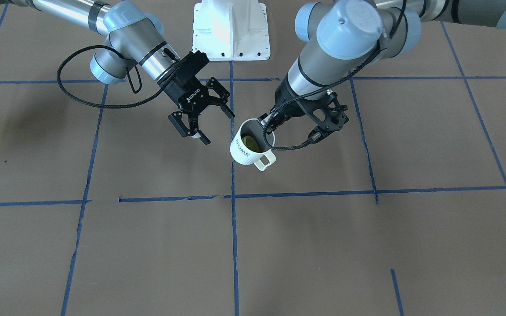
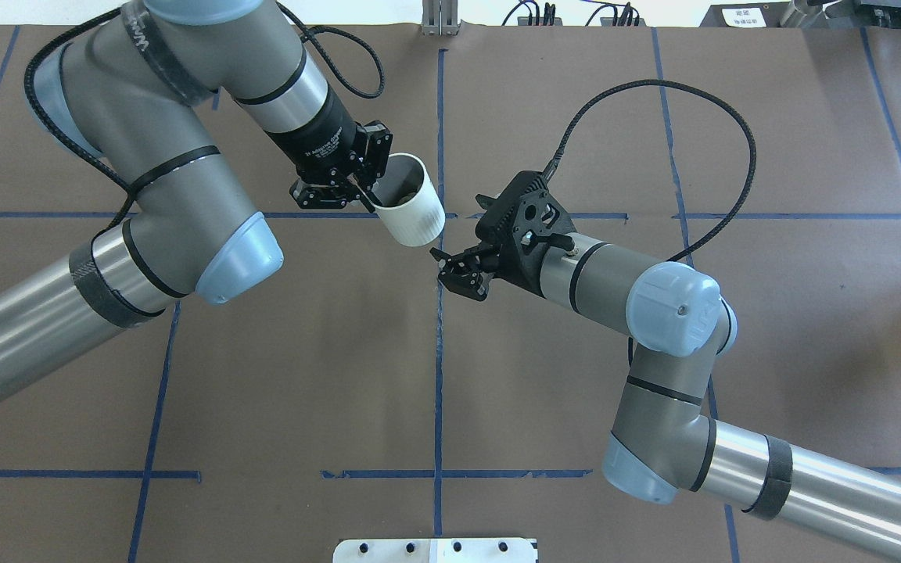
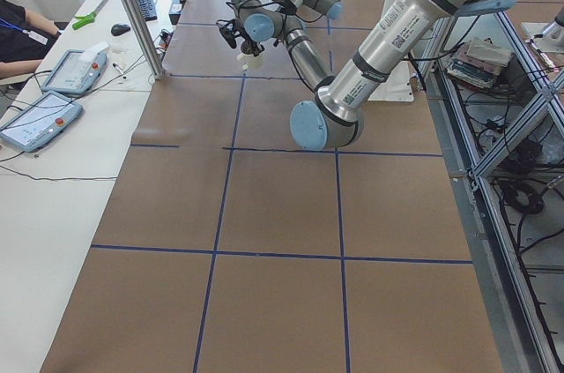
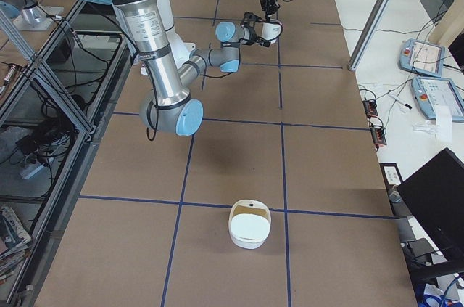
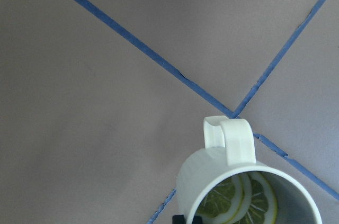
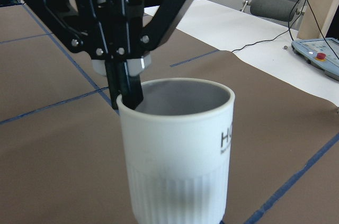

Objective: Left arm hands cup to right arm to dump lemon

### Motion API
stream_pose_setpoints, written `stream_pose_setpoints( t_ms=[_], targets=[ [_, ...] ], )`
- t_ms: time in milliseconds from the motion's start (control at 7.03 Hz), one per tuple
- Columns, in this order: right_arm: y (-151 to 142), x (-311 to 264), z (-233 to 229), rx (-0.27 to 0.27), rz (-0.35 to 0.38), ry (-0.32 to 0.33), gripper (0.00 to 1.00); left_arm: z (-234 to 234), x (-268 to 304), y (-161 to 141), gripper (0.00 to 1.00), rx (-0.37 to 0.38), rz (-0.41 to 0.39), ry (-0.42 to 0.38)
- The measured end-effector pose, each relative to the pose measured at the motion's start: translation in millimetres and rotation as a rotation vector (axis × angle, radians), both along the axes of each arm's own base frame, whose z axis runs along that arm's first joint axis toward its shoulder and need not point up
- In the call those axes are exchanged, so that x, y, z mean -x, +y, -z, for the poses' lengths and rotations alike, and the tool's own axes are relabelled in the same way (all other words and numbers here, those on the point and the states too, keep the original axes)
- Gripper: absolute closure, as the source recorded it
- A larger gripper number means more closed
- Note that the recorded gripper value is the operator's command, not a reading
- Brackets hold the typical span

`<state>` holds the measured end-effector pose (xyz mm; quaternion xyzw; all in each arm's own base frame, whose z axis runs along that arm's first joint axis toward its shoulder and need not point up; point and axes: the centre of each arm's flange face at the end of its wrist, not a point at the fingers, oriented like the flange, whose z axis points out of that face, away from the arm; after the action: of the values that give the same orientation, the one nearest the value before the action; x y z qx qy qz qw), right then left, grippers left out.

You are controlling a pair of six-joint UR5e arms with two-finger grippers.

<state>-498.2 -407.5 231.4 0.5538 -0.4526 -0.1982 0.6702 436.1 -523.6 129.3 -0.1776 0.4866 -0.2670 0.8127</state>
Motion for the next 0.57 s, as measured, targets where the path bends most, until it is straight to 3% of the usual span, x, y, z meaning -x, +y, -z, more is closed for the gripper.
stream_pose_setpoints(
  t_ms=[569],
  targets=[
    [1, 1, -1, 0.001, -0.001, 0.001, 0.01, 22, -19, 21, 1.00, 0.026, 0.012, 0.056]
  ],
)
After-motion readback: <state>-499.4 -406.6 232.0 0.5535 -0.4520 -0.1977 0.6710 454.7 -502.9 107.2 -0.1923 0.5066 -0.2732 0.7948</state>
